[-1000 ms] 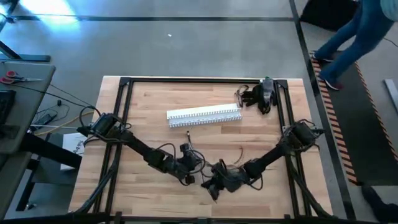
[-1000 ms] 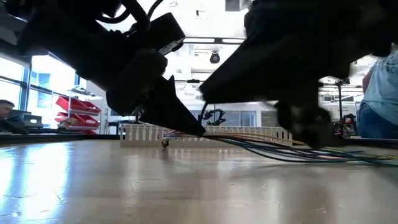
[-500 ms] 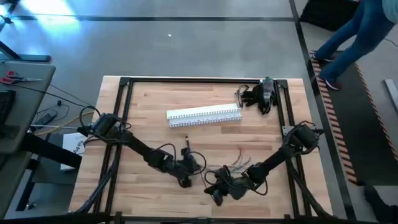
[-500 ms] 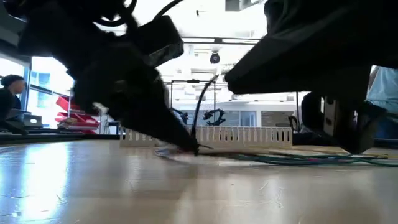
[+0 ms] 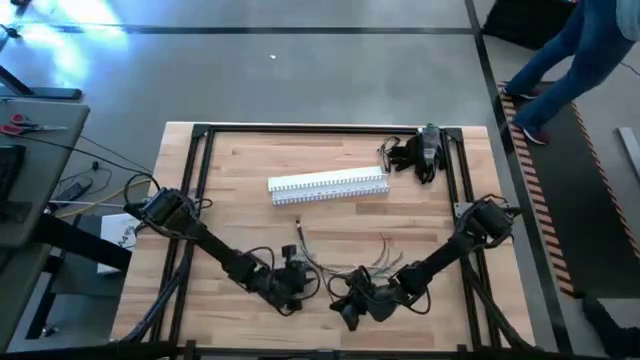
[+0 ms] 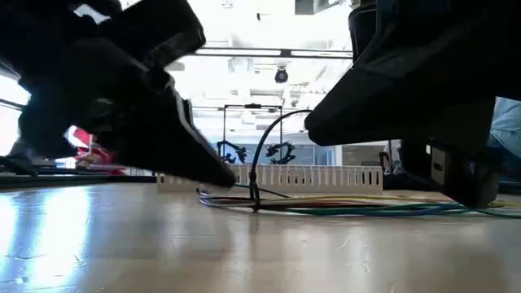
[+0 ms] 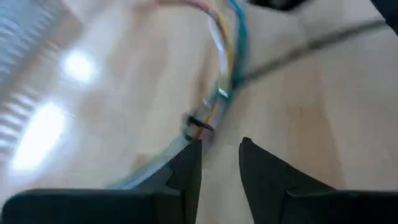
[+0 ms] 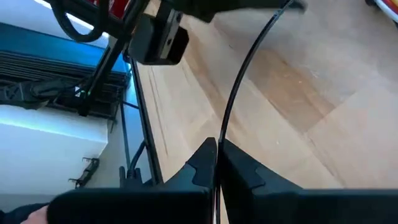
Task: Ziptie cables
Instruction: Wrap the cable wires with black ziptie
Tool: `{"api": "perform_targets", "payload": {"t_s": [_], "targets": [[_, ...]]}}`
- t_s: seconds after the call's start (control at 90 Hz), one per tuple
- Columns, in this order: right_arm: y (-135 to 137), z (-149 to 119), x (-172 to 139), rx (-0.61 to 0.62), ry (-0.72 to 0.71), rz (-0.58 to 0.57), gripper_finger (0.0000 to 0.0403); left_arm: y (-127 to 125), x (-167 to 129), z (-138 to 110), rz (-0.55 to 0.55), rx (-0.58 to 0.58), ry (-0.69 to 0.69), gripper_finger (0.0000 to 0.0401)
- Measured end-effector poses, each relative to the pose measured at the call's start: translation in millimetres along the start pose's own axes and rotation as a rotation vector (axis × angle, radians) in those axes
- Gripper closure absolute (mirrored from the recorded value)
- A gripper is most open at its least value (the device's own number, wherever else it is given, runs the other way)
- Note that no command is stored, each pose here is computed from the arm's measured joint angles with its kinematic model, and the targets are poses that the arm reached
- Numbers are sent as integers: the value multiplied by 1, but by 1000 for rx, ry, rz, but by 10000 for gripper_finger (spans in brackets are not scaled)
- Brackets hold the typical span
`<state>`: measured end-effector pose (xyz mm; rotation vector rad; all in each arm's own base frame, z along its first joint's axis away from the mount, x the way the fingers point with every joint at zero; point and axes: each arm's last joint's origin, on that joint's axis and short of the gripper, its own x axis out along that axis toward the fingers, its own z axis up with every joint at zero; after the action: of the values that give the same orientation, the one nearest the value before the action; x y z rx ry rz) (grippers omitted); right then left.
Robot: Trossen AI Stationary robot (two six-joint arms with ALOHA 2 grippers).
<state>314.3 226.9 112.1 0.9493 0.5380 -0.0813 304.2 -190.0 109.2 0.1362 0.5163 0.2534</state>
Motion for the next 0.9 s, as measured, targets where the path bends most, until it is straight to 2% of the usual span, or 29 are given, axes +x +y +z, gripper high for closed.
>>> {"api": "perform_targets", "payload": {"t_s": [0.078, 0.456, 0.744, 0.9], "targets": [[0, 0, 0, 2, -1, 3, 403, -2, -3, 3, 41, -8, -48, 311], [3, 2, 0, 0, -10, 31, 403, 12, 25, 2, -49, 9, 3, 345], [3, 1, 0, -11, -11, 28, 403, 14, 30, -2, -30, 9, 11, 393], [4, 1, 0, -52, 22, 44, 402, 14, 30, -2, -31, 10, 11, 398]]}}
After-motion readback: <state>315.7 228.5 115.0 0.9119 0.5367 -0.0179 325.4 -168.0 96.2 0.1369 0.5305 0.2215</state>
